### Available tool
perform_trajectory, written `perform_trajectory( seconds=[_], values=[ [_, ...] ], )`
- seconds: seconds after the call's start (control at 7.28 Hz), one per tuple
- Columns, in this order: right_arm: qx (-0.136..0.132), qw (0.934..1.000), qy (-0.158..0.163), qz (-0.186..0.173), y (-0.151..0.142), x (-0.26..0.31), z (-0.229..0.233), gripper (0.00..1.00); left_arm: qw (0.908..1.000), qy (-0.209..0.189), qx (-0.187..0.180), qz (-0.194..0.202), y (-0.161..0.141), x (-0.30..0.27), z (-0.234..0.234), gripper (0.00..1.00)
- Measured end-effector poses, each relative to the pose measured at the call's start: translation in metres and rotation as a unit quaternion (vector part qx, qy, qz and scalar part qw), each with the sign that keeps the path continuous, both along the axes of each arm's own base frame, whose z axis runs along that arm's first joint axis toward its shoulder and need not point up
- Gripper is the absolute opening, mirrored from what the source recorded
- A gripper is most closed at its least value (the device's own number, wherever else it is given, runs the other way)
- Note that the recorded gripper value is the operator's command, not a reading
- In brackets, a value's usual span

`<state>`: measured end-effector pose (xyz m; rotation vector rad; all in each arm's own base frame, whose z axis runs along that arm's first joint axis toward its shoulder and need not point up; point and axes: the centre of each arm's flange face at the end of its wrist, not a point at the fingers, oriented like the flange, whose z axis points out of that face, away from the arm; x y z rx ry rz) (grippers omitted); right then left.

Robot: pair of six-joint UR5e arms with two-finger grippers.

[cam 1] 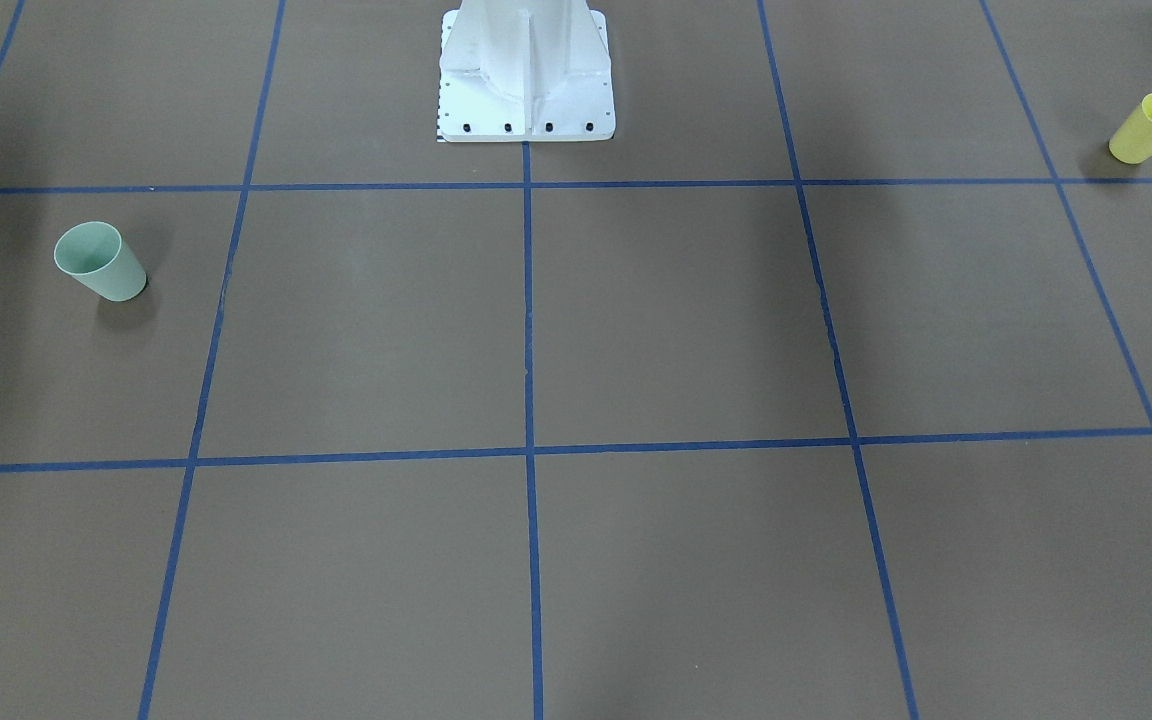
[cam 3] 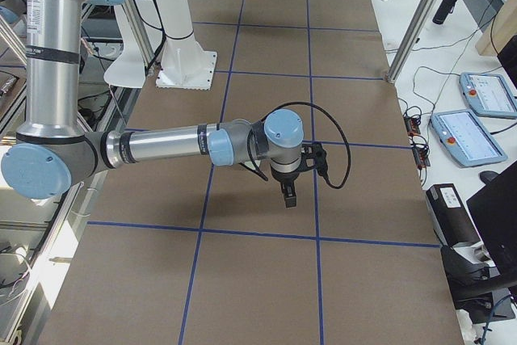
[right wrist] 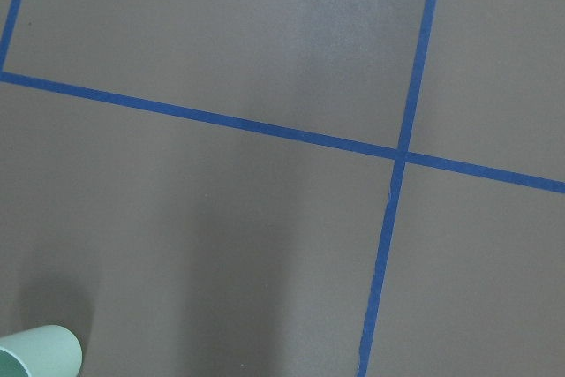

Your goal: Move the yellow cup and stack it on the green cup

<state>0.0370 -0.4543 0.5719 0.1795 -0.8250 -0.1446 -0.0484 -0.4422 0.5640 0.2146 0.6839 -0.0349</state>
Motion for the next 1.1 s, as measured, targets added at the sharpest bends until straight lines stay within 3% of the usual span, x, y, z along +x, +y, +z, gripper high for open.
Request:
perform_trajectory(
  seconds=[0.27, 0.55, 0.82, 1.1],
  values=[
    [0.000, 1.0000, -0.001, 0.000, 0.001, 0.000, -0.001, 1.00, 0.9955, -0.040, -0.068, -0.052, -0.007, 0.060, 0.005, 1.00],
    [-0.006, 1.0000, 0.000, 0.000, 0.001, -0.001, 0.003, 1.00, 0.9816, -0.073, -0.117, -0.132, 0.002, 0.076, 0.019, 1.00],
    [-0.017, 0.9998, 0.001, -0.002, 0.005, -0.001, 0.013, 1.00, 0.9574, -0.117, -0.119, -0.236, 0.004, 0.063, 0.024, 1.00],
    [-0.021, 0.9998, 0.002, -0.005, 0.006, -0.004, 0.021, 1.00, 0.9286, -0.155, -0.129, -0.311, 0.017, 0.047, 0.040, 1.00]
  ],
)
